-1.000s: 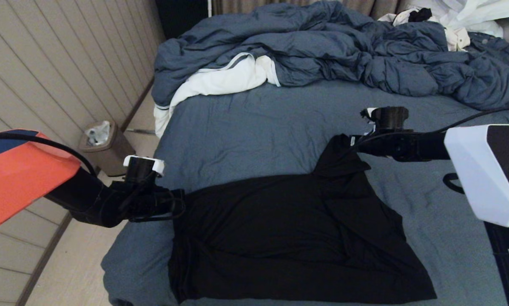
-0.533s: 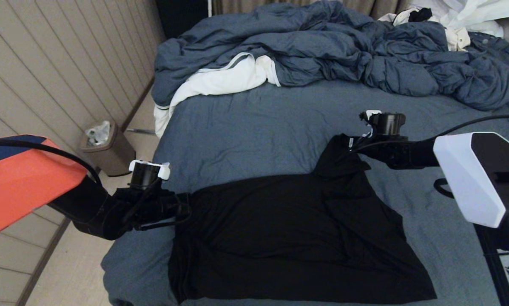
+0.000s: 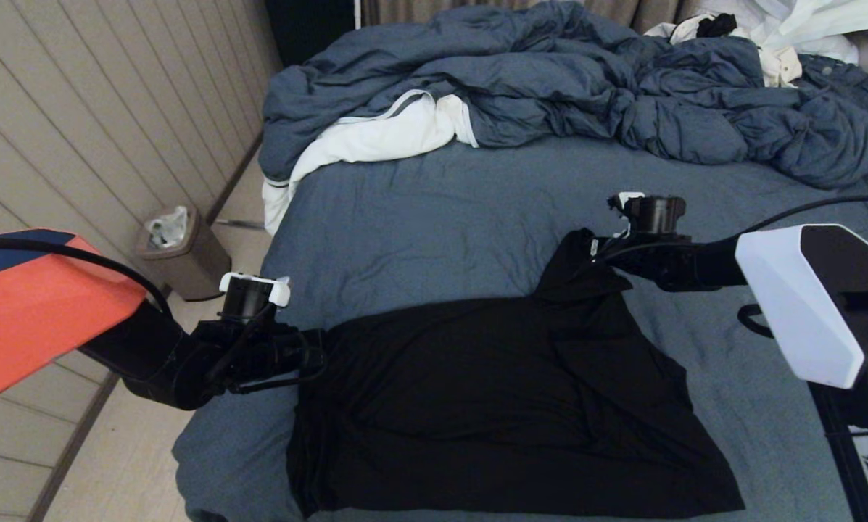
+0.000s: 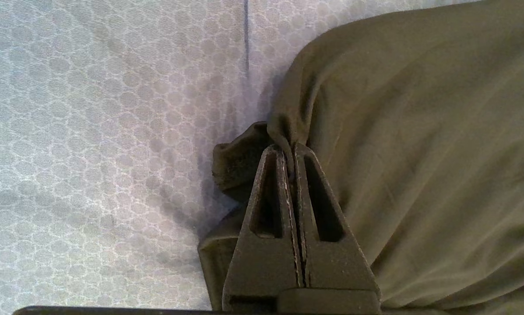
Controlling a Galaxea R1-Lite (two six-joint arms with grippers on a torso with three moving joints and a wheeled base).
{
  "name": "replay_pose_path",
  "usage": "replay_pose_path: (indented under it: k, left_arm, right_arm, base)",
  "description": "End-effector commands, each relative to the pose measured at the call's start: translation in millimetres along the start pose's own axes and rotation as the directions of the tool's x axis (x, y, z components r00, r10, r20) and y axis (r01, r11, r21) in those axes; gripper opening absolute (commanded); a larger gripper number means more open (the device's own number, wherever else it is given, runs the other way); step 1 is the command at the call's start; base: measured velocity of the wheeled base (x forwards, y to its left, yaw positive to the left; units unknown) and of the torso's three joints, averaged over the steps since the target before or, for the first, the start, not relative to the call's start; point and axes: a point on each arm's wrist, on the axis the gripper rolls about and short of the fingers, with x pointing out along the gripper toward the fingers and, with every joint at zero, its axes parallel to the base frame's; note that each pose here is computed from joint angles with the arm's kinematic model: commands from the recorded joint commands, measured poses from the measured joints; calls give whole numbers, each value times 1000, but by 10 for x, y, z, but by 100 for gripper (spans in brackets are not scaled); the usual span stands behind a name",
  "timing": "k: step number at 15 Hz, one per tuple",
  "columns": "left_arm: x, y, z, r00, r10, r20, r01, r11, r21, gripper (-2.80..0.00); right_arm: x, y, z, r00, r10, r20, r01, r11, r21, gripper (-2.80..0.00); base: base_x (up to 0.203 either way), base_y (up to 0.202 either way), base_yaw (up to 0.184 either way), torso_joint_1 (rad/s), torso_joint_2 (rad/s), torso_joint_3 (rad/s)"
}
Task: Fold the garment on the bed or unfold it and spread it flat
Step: Fold the black T-shirt
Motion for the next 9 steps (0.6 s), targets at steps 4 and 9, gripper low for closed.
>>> replay_pose_path:
  k: [4,9]
  left_arm:
    - [13,3,-4,1000,0,0,0,1000,-3,-280]
    - [24,6,-10,1000,-1,-2,1,1000,-4,-280]
  right_arm:
    - [48,137,-41,1000,26,1,-26,1000,-7,0]
    - [109,217,-150,999,43,-17,-44,999,-16,-280]
  base:
    - [0,0,0,0,0,0]
    - [0,0,0,0,0,0]
